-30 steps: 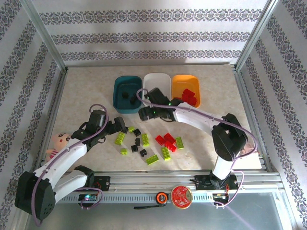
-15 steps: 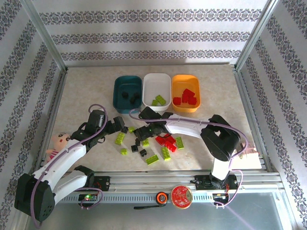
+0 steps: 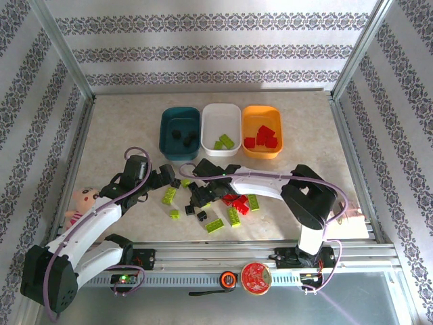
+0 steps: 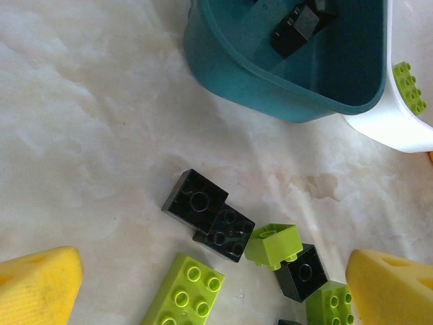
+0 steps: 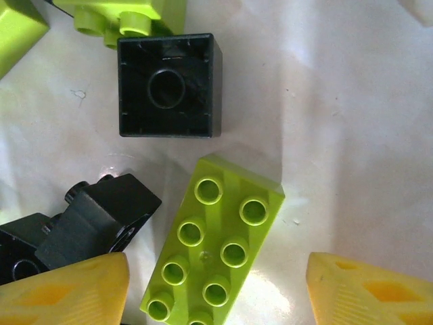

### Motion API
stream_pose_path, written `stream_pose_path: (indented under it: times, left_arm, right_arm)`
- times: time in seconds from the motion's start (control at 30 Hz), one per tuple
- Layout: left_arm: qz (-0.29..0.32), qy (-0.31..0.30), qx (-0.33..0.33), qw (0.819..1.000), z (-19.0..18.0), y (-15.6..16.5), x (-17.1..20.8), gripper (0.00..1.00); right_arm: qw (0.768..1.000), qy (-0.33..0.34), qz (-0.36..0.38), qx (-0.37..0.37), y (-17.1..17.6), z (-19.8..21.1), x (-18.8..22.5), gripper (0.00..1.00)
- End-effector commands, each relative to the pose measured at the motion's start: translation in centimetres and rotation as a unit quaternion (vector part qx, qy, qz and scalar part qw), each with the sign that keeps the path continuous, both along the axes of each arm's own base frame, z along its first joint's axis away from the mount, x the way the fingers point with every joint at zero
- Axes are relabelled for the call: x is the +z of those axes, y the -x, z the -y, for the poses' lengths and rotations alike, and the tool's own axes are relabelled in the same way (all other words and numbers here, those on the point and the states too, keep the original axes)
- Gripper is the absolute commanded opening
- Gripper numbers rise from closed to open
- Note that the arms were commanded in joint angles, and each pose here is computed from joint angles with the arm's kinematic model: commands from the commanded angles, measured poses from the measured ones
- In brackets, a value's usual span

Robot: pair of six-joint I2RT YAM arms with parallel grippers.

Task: Sort the legos into containers by color
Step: Pick up the lego from the bottom-center of the table, then place the lego in the container.

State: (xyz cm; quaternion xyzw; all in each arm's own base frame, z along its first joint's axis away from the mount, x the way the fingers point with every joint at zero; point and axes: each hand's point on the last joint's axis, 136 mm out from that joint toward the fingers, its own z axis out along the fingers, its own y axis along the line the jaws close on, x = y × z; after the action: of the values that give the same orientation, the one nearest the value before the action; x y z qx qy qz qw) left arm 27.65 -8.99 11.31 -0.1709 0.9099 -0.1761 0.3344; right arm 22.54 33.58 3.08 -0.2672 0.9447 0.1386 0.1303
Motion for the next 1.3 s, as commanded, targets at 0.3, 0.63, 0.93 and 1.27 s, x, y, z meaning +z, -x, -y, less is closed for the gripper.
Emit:
stream_pose_path:
  times: [0.3,0.63,0.93,1.27]
  left_arm:
    - [-0.002,-0.005,0.007,1.0,-0.4,-0.1,-0.5,1.0]
    - [-0.002,0.001,0.004,1.0,-0.2,-0.3,-0.5,1.0]
    - [-0.002,0.014,-0.008,1.0,0.4,-0.3,-0.4,1.0]
    - [-0.011,0.026,-0.05,0.998,1.8,-0.2,-0.2,1.0]
  right_arm:
    - [0.994,0.106,0.014,0.017,0.4,1.9,-2.8,0.51]
    - [0.996,0.017,0.083,-0.02,-4.0,2.3,3.1,0.27]
    - [0.98,-0.043,0.157,-0.111,-14.1,5.3,10.6,0.26]
    - [0.969,-0.014,0.15,-0.194,-23.3,7.4,8.4,0.32]
